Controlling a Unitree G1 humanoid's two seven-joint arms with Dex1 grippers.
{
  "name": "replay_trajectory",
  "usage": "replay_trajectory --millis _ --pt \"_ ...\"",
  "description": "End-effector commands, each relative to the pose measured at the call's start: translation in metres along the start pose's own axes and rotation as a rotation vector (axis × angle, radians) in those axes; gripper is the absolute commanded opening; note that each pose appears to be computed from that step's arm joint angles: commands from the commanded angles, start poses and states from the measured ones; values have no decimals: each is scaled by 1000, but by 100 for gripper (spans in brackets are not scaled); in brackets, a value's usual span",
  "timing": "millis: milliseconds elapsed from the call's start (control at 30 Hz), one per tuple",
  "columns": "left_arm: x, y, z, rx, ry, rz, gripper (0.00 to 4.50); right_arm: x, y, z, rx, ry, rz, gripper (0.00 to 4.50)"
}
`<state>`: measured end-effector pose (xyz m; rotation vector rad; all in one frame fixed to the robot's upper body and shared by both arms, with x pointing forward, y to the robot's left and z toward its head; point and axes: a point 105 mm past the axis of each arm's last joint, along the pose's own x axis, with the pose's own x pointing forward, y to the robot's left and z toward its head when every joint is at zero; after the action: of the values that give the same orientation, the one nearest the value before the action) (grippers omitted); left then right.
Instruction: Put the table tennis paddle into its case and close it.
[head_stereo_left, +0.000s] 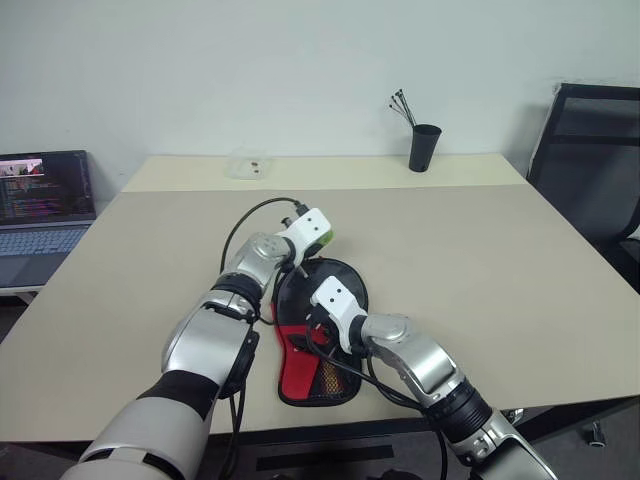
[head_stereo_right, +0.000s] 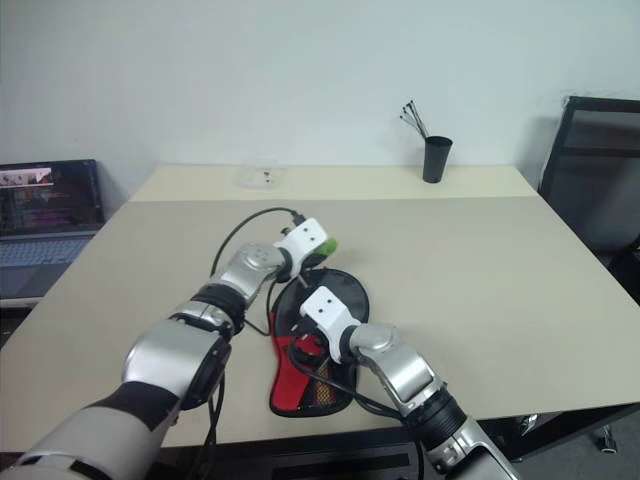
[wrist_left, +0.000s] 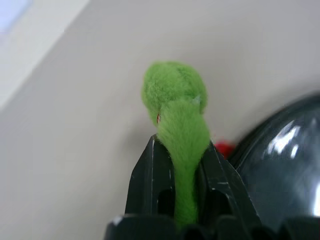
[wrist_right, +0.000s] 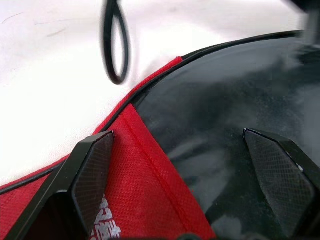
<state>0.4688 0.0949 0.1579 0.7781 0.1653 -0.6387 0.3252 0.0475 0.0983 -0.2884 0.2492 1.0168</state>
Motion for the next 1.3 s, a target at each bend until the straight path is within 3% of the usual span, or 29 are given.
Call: replay_trajectory --millis 33,267,433,667,900,1167,1300 --pt "6 -1 52 127 -125 7 13 1 4 -17 39 61 3 450" --pt "17 -48 105 249 -271 -155 13 -1 5 -18 57 62 -7 450" --pt "9 -108 130 250 -416 -500 13 0 6 -17 56 61 -9 450" --pt "-14 -137 124 178 -491 -842 13 0 5 -17 56 61 -11 450" --pt "-8 -121 111 131 -446 -744 13 1 5 -16 47 61 -1 450" --pt "7 -80 110 90 -403 -427 293 2 4 -16 37 62 4 450" --pt "9 -49 104 72 -361 -238 293 2 4 -16 34 62 3 450"
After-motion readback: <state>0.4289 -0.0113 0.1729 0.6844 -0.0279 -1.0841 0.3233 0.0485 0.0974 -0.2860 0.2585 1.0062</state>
